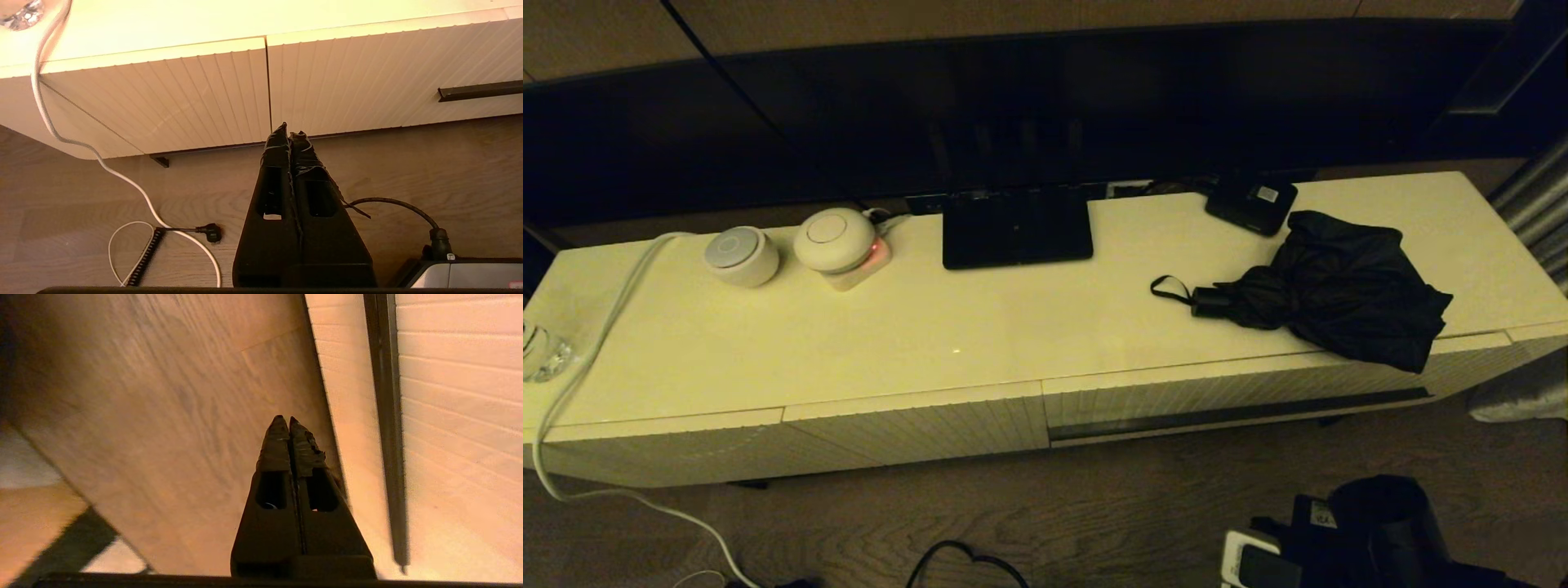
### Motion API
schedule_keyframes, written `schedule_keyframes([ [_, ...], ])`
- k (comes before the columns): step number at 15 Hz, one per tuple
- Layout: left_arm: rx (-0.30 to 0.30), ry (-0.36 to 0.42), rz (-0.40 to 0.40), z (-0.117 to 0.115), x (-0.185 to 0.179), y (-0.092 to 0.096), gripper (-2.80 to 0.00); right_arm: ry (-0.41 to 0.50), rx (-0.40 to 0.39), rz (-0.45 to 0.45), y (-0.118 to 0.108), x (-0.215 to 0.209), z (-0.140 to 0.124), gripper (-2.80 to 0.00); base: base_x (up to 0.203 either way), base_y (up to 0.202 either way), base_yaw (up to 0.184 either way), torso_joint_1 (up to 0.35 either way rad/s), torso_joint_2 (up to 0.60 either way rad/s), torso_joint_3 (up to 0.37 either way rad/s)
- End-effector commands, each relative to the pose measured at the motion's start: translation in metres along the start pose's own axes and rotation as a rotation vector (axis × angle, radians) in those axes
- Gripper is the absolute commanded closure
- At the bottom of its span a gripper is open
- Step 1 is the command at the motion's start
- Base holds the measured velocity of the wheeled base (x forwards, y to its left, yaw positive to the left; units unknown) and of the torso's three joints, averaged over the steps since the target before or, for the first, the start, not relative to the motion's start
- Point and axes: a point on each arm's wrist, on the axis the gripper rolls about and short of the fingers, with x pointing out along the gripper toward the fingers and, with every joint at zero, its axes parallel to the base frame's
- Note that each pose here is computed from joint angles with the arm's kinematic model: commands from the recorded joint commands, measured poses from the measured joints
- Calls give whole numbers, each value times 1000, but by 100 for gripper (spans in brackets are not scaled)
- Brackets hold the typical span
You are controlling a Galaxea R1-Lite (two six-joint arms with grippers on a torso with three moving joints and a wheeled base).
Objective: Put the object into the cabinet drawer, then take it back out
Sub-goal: Open the drawer
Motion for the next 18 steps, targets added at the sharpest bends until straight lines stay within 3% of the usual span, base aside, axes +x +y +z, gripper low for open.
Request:
schedule_keyframes([
  [1,0,3,1,-1,0,0,0,18,-87,20,10,1,-8,0,0,0,0,0,0,0],
  [5,0,3,1,-1,0,0,0,31,-243,24,7,-7,-19,0,0,0,0,0,0,0],
  [7,0,3,1,-1,0,0,0,7,-267,31,4,-6,-20,0,0,0,0,0,0,0],
  [8,0,3,1,-1,0,0,0,-4,-277,47,6,-7,-22,-181,0,0,0,0,0,0],
  [9,0,3,1,-1,0,0,0,2,-285,62,8,-8,-24,-280,0,0,0,0,0,0],
  [14,0,3,1,-1,0,0,0,58,-277,77,3,2,-34,-280,0,0,0,0,0,0],
  [18,0,3,1,-1,0,0,0,6,-251,102,-3,22,-35,-280,0,0,0,0,0,0],
])
